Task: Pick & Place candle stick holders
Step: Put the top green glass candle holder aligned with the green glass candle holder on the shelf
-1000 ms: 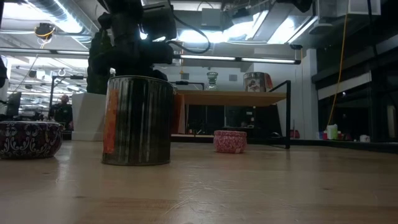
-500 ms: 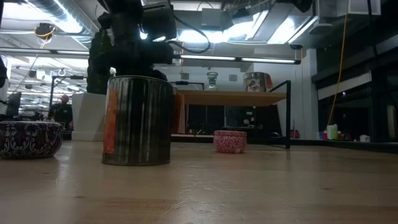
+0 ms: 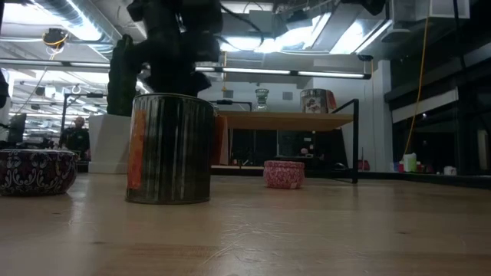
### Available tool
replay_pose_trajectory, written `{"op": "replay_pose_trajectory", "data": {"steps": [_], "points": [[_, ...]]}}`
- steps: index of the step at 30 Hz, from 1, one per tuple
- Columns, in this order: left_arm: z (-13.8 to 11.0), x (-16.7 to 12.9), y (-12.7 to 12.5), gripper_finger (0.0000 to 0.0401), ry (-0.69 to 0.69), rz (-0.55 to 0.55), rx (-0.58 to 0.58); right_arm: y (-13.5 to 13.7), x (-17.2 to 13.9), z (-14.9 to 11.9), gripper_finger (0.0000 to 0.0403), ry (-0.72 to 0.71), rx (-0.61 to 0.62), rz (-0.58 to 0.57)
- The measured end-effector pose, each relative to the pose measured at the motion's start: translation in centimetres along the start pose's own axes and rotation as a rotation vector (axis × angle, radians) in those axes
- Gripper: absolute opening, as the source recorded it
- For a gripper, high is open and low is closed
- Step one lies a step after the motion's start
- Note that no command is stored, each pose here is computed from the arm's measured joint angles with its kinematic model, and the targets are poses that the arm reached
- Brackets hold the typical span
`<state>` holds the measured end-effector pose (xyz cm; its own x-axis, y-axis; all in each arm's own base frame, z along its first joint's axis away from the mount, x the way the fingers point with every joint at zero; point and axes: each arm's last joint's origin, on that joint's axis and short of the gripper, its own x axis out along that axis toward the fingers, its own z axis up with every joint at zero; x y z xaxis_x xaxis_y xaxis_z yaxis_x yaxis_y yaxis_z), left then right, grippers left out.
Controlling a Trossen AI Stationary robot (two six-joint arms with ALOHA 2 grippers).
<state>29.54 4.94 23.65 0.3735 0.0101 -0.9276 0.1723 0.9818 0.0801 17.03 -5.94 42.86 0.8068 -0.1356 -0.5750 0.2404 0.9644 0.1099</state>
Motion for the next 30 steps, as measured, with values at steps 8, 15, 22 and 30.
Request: {"op": "replay_pose_trajectory", "data": {"steps": [8,15,22,30], "points": [[1.4,-2.0,0.4,0.0182,-0.044,-0.012,-0.034,0.0,0.0,0.0,0.0001,0.000,0.000,0.000],[2.2,-3.3,0.6,0.0182,-0.073,-0.008,-0.063,0.0,0.0,0.0,0.0001,0.000,0.000,0.000],[3.1,-4.9,1.0,0.0182,-0.108,0.005,-0.077,0.0,0.0,0.0,0.0001,0.000,0.000,0.000],[3.6,-6.6,2.5,0.0182,-0.162,0.034,-0.164,0.0,0.0,0.0,0.0001,0.000,0.000,0.000]]}}
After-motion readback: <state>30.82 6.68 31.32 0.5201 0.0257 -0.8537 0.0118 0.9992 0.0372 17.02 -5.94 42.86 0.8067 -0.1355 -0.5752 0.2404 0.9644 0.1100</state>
